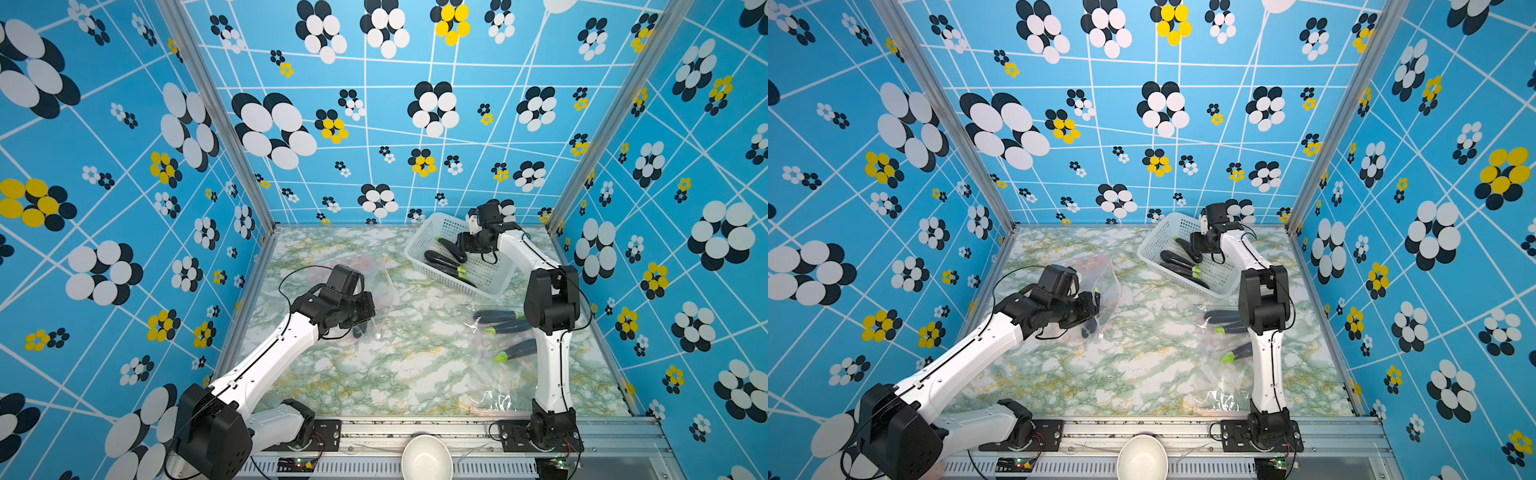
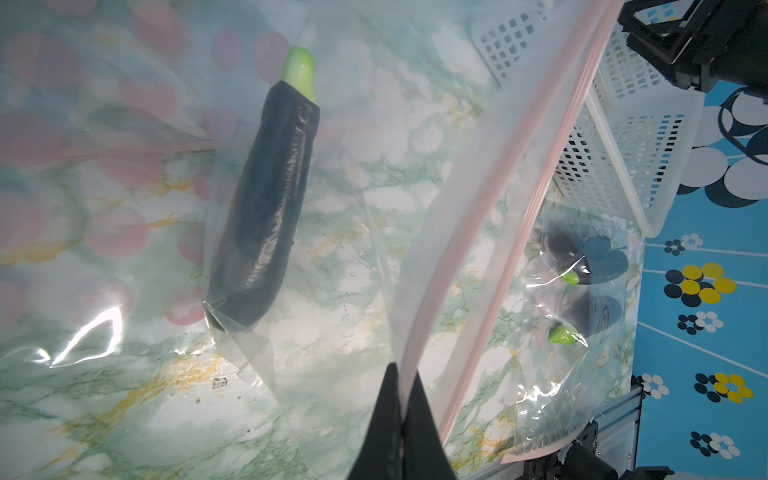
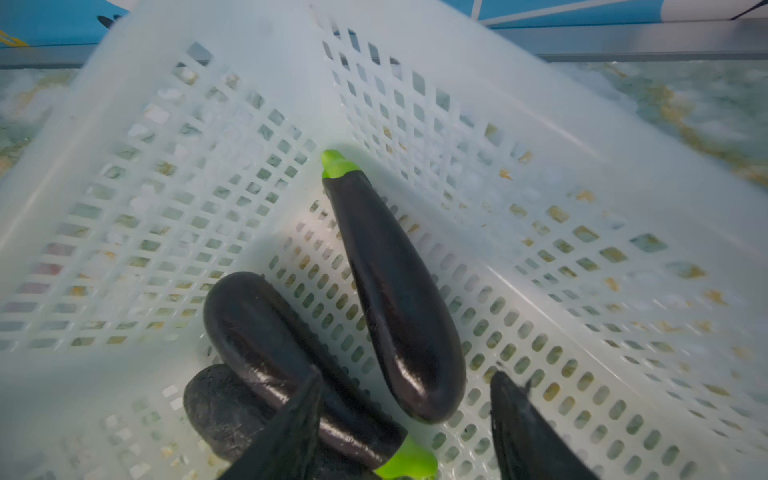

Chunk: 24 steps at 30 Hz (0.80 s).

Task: Place the eggplant in a zip-top bag and seal the zipper
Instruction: Pick up the eggplant from the basket.

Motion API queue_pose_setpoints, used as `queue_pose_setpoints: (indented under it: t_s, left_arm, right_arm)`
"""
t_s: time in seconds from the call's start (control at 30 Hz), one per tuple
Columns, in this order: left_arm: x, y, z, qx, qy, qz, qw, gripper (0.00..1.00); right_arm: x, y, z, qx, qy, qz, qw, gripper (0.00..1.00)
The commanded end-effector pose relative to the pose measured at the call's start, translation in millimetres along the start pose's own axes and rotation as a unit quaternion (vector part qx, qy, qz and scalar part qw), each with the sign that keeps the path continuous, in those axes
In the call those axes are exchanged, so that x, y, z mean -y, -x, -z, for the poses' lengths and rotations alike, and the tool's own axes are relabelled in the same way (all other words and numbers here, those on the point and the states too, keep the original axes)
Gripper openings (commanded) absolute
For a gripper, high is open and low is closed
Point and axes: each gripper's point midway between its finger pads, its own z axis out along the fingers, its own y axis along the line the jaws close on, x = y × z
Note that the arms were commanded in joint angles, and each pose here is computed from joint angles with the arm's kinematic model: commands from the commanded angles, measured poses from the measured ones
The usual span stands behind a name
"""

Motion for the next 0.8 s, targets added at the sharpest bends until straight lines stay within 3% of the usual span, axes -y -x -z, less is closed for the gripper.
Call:
queue_pose_setpoints:
  t_s: [0.0,0.23,0.77]
  left_arm:
    - [-1.0,8.4,4.2,0.008,0.009,-0.005,1.0,0.0]
    - [-1.6,10.0,1.9,0.006,0.012,-0.003,1.0,0.0]
    - [-1.8,9.5,-3.6,0.0,0.014,0.002,1.0,0.0]
  right_arm:
    - [0.0,-2.0,-9.4,-0.014,0.001,0.005,1.0,0.65]
    - [2.2,-14.3,-34.0,-0.036,0.007,0.002,0.999,0.65]
    - [2.7,-24.3,-54.6,-0.07,0.009,-0.032,0.997,0.62]
